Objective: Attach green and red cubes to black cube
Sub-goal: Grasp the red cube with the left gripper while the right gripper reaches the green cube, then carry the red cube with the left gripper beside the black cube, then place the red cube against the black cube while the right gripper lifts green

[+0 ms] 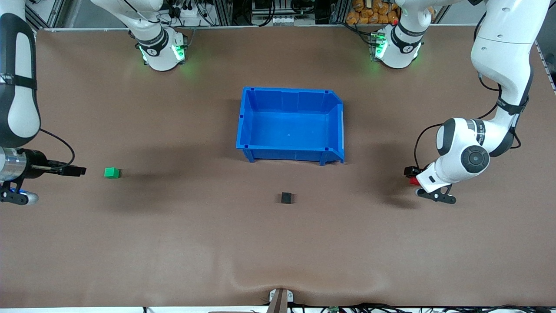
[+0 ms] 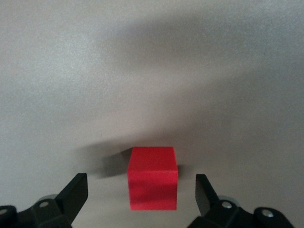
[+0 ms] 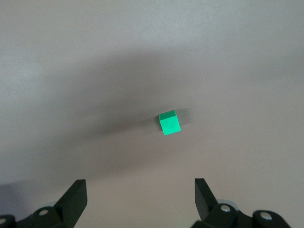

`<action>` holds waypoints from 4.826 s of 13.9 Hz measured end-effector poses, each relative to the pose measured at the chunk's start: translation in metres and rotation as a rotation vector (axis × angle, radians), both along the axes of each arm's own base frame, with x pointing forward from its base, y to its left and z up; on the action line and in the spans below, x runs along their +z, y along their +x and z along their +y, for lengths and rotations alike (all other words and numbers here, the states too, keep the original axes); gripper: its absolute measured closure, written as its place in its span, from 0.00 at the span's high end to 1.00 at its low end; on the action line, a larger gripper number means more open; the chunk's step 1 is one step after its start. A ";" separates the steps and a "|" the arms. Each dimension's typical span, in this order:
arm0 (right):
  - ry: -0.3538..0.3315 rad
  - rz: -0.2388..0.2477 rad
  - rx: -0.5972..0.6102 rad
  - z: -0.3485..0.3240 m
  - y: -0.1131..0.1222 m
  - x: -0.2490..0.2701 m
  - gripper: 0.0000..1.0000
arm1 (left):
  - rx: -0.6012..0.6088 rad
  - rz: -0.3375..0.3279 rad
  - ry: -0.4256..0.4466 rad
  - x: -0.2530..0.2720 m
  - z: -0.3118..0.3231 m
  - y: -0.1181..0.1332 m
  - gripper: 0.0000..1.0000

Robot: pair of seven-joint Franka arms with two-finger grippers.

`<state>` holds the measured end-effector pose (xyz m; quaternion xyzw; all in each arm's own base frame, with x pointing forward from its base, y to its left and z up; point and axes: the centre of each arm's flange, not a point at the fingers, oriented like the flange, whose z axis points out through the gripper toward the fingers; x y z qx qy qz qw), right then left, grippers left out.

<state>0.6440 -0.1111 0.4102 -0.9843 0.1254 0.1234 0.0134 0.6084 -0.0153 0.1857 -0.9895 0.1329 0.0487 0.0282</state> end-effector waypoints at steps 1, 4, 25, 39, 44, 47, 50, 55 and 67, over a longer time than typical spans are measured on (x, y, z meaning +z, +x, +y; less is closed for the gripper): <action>0.002 0.014 -0.006 -0.004 -0.001 -0.010 1.00 | -0.003 -0.002 -0.002 0.000 -0.003 0.002 1.00; 0.006 0.044 -0.024 -0.016 -0.001 -0.043 1.00 | -0.006 -0.005 -0.005 0.000 -0.006 0.004 0.95; 0.026 0.015 0.082 -0.039 -0.034 -0.212 0.94 | 0.977 -0.118 -0.075 0.102 -0.135 0.057 0.39; 0.037 0.111 0.008 -0.029 -0.027 -0.210 0.41 | 1.748 0.005 -0.113 0.038 -0.359 0.037 0.39; 0.036 0.181 -0.218 0.019 0.003 -0.154 0.40 | 1.806 0.033 -0.090 0.005 -0.391 0.018 0.39; 0.001 0.185 -0.329 0.057 0.015 -0.139 0.40 | 1.806 0.034 -0.086 -0.003 -0.395 0.016 0.39; -0.028 0.190 -0.431 0.092 0.020 -0.132 0.40 | 1.808 0.015 -0.105 -0.003 -0.394 0.019 0.39; -0.027 0.239 -0.680 0.145 0.024 -0.124 0.40 | 1.801 0.002 -0.138 -0.001 -0.401 0.018 0.39; 0.020 0.235 -1.146 0.253 0.041 -0.106 0.40 | 1.789 0.002 -0.181 -0.005 -0.413 0.014 0.55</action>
